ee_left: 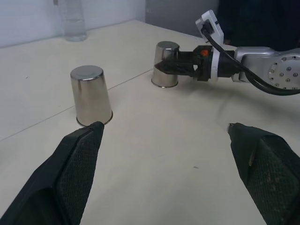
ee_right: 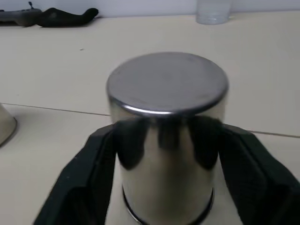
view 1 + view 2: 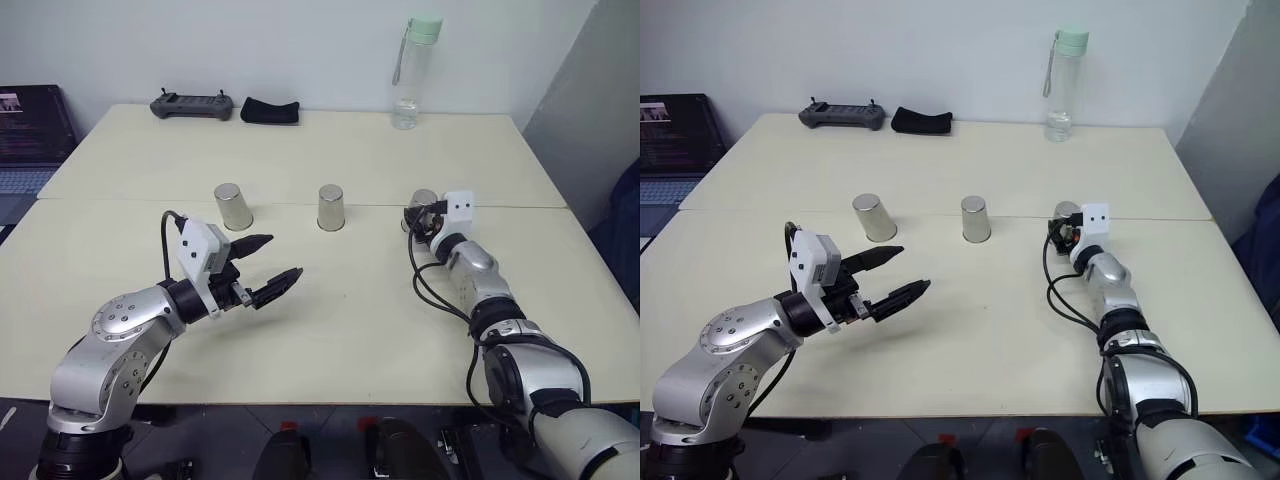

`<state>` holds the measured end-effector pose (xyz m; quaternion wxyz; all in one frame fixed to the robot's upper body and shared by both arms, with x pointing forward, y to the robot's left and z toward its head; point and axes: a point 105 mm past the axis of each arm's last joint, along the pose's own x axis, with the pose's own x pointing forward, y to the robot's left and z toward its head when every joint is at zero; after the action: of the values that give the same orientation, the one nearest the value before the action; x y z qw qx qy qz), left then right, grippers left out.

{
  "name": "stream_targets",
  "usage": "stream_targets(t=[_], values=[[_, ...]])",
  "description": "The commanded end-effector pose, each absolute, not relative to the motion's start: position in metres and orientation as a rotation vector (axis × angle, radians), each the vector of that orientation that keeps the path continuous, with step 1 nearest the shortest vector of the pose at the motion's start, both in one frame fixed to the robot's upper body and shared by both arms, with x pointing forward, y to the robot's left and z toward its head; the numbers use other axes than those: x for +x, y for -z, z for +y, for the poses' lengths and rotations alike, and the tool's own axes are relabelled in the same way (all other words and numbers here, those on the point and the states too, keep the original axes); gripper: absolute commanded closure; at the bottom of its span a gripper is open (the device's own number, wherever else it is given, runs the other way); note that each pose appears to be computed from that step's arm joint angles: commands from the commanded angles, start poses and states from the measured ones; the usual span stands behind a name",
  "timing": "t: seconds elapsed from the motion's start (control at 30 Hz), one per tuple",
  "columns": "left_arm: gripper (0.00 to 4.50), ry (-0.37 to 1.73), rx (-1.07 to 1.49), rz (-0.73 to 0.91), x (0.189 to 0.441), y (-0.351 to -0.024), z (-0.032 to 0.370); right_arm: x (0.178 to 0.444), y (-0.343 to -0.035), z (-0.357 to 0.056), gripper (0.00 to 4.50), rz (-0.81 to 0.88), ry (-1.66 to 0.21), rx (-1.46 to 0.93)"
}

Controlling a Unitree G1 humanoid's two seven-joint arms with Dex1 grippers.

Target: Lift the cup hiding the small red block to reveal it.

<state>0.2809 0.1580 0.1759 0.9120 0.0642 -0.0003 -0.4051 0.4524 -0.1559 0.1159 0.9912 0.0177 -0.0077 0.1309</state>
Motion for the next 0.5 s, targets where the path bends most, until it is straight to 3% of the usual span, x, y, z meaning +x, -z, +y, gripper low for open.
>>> stream_targets(t=[0.03, 0.2, 0.5], values=[[0.00, 0.825, 0.164, -0.040, 0.280, -0.185, 0.159, 0.457, -0.140, -0.163, 1.83, -0.094, -0.235, 0.014], [0.00, 0.822, 0.164, -0.038, 0.281, -0.185, 0.159, 0.457, -0.143, -0.166, 1.83, -0.109, -0.222, 0.013], [0.00, 0.810, 0.163, -0.033, 0.281, -0.183, 0.160, 0.444, -0.170, -0.138, 1.83, -0.211, -0.375, 0.061]])
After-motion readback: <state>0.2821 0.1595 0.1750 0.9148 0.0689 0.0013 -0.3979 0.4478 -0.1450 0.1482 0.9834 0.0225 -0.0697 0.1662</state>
